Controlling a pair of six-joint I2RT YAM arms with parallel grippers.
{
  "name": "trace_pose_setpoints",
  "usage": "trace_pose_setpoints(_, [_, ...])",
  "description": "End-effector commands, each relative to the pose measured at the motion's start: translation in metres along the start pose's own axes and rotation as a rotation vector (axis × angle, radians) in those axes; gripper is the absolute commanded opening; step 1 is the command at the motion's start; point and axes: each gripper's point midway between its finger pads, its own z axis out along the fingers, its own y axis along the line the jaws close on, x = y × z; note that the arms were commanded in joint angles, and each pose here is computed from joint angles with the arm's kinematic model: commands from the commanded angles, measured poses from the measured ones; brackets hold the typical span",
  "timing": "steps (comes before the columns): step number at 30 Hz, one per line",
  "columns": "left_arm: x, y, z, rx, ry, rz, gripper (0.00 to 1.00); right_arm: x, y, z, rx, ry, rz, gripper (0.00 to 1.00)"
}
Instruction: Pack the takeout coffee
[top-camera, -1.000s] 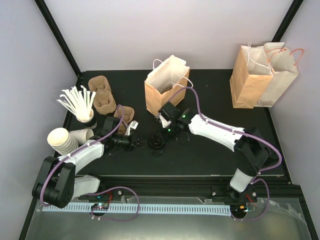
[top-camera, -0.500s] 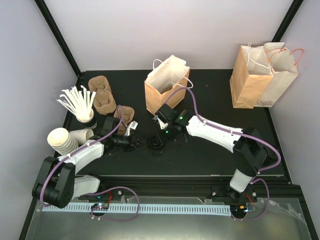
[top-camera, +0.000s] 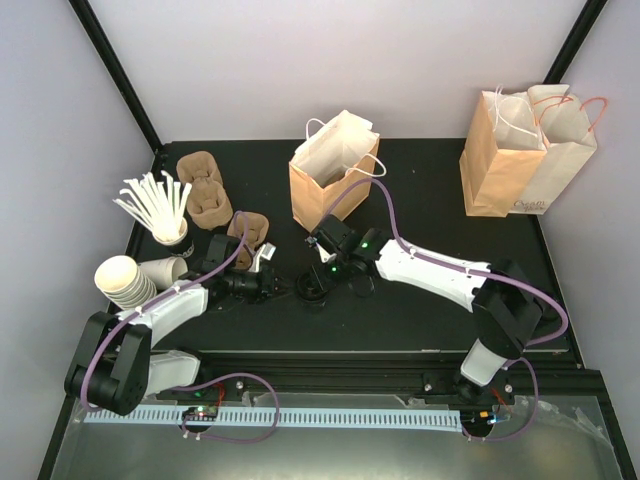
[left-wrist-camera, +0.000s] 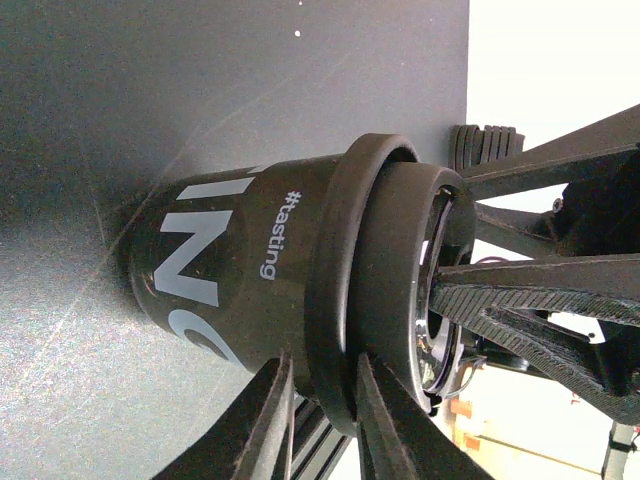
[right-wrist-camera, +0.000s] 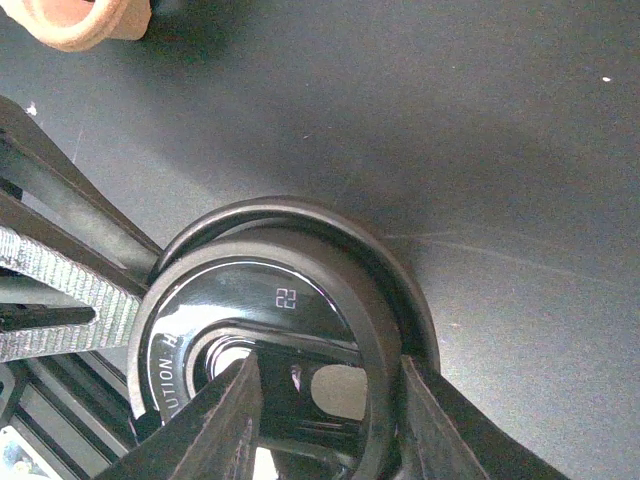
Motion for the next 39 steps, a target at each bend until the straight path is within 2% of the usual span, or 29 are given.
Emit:
trace_pose_setpoints(1, [0.004,0.013,0.003,-0.05,-0.003,0.001,0.22,0.036,0.028,0.022,-0.093,0.102,-0.033,0.4])
trace_pose_setpoints(7, [-0.003,0.001,-0.009,-0.086,-0.051,0.052,0.3,0.035,0.025,0.022,-0.073,0.101,-0.028,0.4])
trace_pose_setpoints(18, [0.004,0.004,-0.008,-0.071,-0.039,0.031,0.36,0.033,0.021,0.021,-0.05,0.096,-0.034,0.4])
trace_pose_setpoints(36, [0.011,0.019,0.005,-0.034,-0.007,-0.025,0.27,0.044,0.031,0.025,-0.067,0.093,-0.059,0.4])
trace_pose_setpoints(39, [0.012,0.021,0.006,-0.035,-0.005,-0.027,0.26,0.048,0.033,0.024,-0.091,0.091,-0.054,0.44])
